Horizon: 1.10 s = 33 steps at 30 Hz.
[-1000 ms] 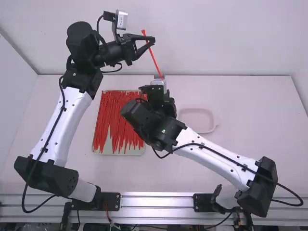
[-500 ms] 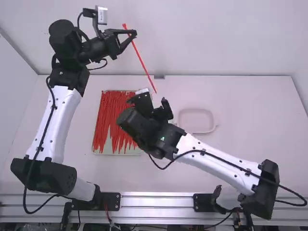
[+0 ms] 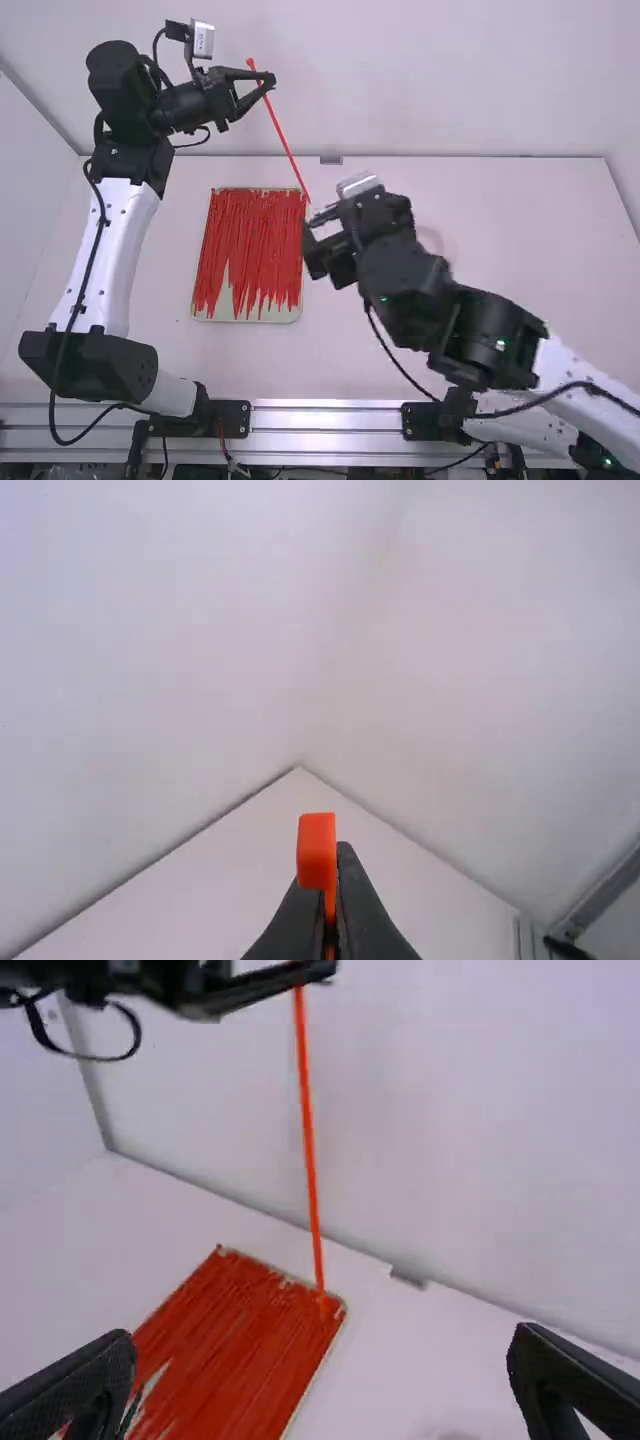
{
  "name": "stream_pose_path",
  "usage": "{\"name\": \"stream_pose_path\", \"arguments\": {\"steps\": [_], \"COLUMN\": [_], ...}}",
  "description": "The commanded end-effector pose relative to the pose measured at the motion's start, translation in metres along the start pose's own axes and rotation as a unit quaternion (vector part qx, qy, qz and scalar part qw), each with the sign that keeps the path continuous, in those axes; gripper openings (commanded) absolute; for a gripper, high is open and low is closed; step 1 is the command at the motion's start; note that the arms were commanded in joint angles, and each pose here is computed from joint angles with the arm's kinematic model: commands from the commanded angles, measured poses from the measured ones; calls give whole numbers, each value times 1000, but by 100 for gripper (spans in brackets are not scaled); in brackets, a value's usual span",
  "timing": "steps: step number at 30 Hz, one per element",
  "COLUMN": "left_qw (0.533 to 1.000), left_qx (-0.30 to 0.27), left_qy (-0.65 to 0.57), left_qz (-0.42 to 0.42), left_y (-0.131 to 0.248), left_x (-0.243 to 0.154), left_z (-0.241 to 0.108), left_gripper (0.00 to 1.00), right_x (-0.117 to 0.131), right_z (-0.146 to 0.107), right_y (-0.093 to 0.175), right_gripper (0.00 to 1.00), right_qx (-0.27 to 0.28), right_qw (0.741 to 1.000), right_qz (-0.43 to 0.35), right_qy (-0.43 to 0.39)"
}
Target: Fasten the cable tie
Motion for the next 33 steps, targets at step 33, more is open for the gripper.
{"name": "stream_pose_path", "arguments": {"steps": [33], "left_qw": [981], "left_qx": [48], "left_qy": [-86], "left_qz": [-169], "left_y": [-8], "left_x": [-57], "left_z": [-8], "left_gripper": [2], "right_x": [-58], "right_z": [-4], "right_y": [-109], "right_gripper": [100], "right_qx": [-112], "right_qw": [844], "right_qz": [525], "right_qy": [-18]}}
Point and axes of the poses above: each hand's point on the last joint's axis, 136 mm out from that joint toward the fingers, its own y axis back along the fingers, its own x axis along the line the jaws close on, z = x × y, the point moved 4 cm from there along y, back along the fingers, and after that the axes turned 3 degrees about y, right-handed, at the moved point
